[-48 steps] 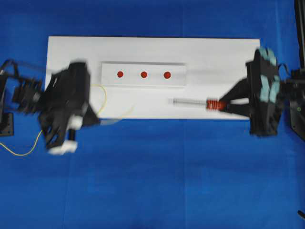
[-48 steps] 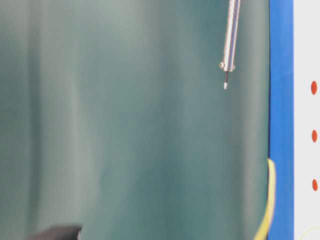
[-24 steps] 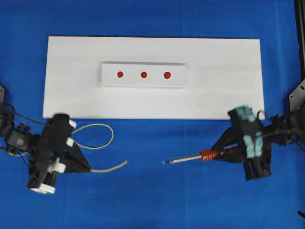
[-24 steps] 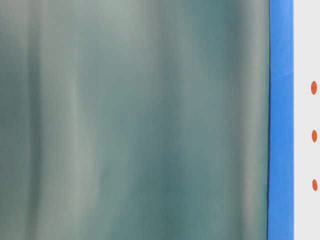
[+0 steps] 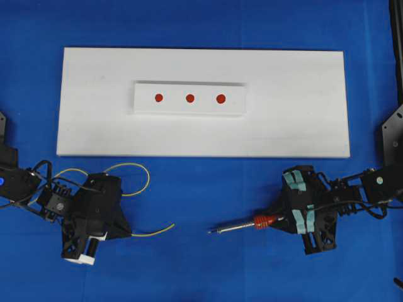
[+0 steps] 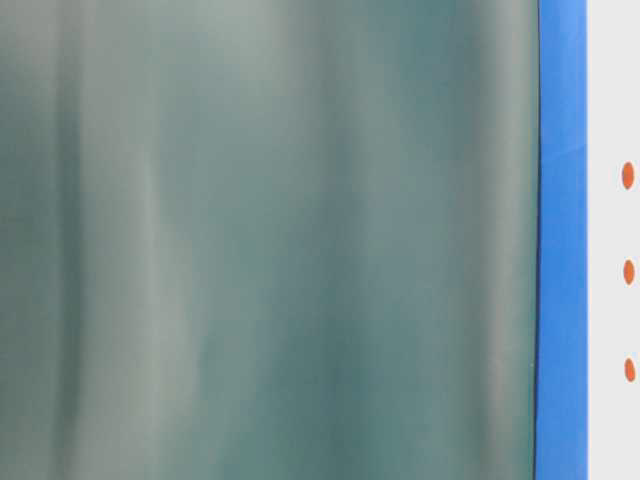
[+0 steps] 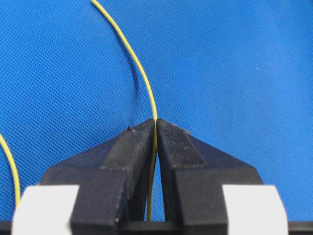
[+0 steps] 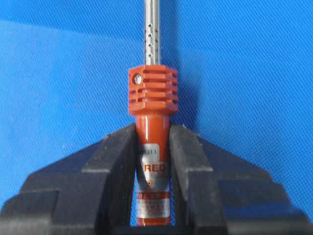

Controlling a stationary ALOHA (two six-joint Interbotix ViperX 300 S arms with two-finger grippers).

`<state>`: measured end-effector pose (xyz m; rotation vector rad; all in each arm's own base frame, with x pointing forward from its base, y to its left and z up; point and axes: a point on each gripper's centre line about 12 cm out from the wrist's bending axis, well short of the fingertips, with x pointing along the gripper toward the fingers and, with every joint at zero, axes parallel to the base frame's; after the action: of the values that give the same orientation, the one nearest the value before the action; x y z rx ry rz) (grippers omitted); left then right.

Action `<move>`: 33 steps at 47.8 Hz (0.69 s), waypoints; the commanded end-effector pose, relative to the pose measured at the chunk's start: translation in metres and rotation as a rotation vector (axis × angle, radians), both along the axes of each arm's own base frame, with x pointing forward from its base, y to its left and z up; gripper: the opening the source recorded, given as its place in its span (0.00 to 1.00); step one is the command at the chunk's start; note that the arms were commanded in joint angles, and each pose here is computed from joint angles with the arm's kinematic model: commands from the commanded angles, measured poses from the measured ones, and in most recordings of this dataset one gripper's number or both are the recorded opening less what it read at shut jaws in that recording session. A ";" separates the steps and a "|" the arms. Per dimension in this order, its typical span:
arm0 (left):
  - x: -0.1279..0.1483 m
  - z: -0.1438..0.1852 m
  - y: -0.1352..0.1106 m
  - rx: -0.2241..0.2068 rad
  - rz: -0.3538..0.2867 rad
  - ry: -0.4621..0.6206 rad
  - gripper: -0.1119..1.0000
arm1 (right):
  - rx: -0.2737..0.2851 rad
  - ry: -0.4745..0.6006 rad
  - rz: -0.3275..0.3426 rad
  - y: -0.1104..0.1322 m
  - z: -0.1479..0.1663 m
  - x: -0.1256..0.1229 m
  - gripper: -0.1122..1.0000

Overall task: Touch the tip of the soldering iron to the tip of the solder at the mark.
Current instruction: 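Lower the wire and iron back onto the blue table, then open both grippers to release the wire and iron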

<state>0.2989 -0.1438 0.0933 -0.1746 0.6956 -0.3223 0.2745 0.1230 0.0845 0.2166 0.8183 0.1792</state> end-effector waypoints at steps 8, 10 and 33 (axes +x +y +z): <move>0.001 0.005 -0.002 0.004 -0.003 0.008 0.13 | 0.016 -0.033 -0.007 0.003 0.007 0.007 0.16; 0.001 0.004 -0.001 0.011 -0.003 0.022 0.13 | 0.019 -0.035 -0.010 0.003 0.008 0.008 0.18; -0.011 0.069 0.013 0.027 0.009 0.016 0.80 | 0.078 -0.131 -0.018 -0.007 0.068 0.006 0.81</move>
<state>0.2866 -0.1361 0.1326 -0.1427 0.7720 -0.3037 0.2777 0.1194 0.1230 0.2579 0.7487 0.1923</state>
